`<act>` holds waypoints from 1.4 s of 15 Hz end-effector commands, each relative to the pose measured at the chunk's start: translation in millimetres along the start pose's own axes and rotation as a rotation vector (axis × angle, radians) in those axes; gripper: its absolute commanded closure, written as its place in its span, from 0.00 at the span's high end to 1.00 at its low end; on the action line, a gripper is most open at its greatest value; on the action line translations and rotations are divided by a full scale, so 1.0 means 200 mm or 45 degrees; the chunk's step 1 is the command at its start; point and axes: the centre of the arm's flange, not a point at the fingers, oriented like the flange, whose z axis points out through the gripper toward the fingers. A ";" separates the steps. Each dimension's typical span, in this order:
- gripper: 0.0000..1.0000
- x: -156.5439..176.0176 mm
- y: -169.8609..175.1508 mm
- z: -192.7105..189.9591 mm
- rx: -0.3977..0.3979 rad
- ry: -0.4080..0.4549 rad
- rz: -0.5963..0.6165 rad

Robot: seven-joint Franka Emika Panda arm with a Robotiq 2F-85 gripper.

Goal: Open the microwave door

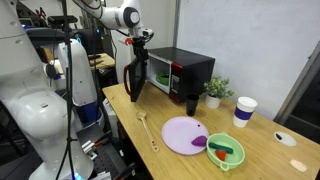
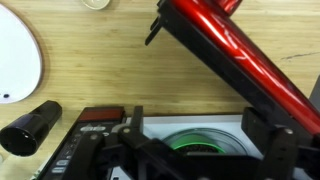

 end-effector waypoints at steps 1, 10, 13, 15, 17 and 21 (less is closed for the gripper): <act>1.00 -0.11 -0.05 -0.05 0.048 -0.027 -0.080; 1.00 -0.24 -0.14 -0.06 0.128 -0.070 -0.173; 1.00 -0.26 -0.17 -0.06 0.153 -0.075 -0.205; 1.00 -0.29 -0.20 -0.07 0.169 -0.074 -0.232; 1.00 -0.32 -0.23 -0.08 0.189 -0.073 -0.268; 1.00 -0.36 -0.26 -0.10 0.211 -0.074 -0.303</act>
